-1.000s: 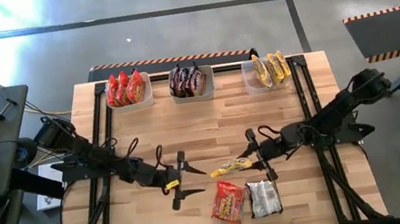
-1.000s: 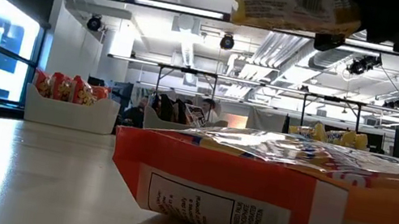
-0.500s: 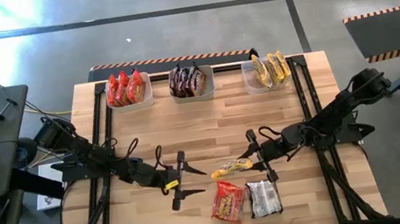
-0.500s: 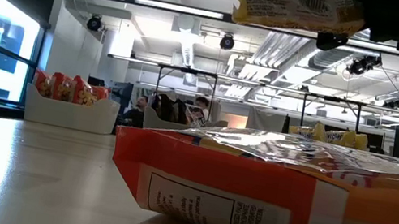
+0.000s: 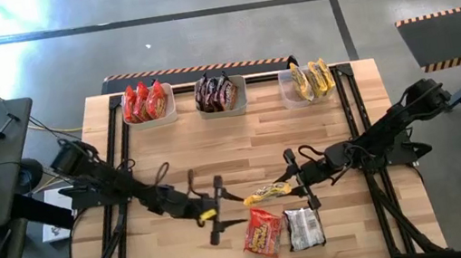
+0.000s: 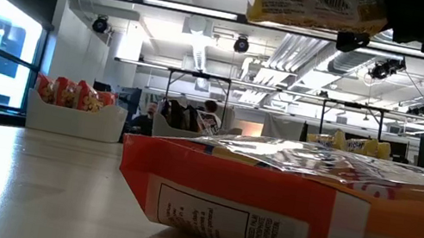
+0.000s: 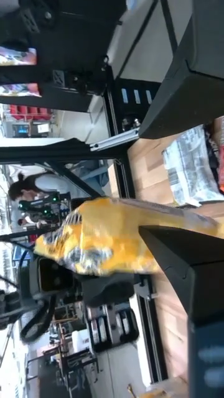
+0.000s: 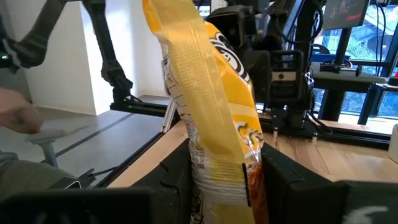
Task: Sort Maruchan noodles
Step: Put the yellow noodle pack into the transparent bin
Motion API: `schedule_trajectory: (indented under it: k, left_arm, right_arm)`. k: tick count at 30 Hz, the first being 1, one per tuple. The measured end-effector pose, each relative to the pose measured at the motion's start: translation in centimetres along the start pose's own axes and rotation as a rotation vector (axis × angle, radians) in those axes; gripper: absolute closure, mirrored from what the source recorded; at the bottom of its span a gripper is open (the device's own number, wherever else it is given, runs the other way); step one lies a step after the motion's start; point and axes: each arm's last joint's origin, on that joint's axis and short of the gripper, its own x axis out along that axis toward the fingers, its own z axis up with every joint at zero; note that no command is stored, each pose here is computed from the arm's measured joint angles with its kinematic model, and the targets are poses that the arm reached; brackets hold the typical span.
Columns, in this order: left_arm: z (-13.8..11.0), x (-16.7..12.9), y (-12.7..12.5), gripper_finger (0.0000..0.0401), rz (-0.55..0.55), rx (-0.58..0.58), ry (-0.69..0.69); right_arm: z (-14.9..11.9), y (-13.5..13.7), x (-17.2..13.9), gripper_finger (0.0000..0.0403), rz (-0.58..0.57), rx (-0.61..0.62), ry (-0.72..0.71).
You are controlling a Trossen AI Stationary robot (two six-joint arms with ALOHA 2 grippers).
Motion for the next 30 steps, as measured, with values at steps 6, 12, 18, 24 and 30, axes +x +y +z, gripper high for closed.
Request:
schedule_trajectory:
  k: [6,12,18,24,30]
  left_arm:
    - [-0.9,2.6,-0.6,0.0169,-0.014,0.026,0.009]
    - [-0.6,2.7,-0.6,0.0169,-0.008,0.057,-0.006]
    - [-0.6,2.7,-0.8,0.0169,0.016,0.028,0.003]
    - [-0.7,2.6,-0.9,0.0167,0.050,0.014,0.010]
    - [-0.6,2.5,-1.4,0.0173,0.039,0.013,0.009]
  right_arm:
    - [-0.1,0.2,-0.1,0.0299,0.049,0.005,0.007]
    - [0.0,0.7,-0.1,0.0299,0.036,-0.011,-0.001]
    - [0.0,0.7,-0.1,0.0299,0.028,-0.007,0.000]
    - [0.0,0.7,-0.1,0.0299,0.021,-0.007,0.000]
    - [0.0,0.7,-0.1,0.0299,0.025,-0.006,-0.002]
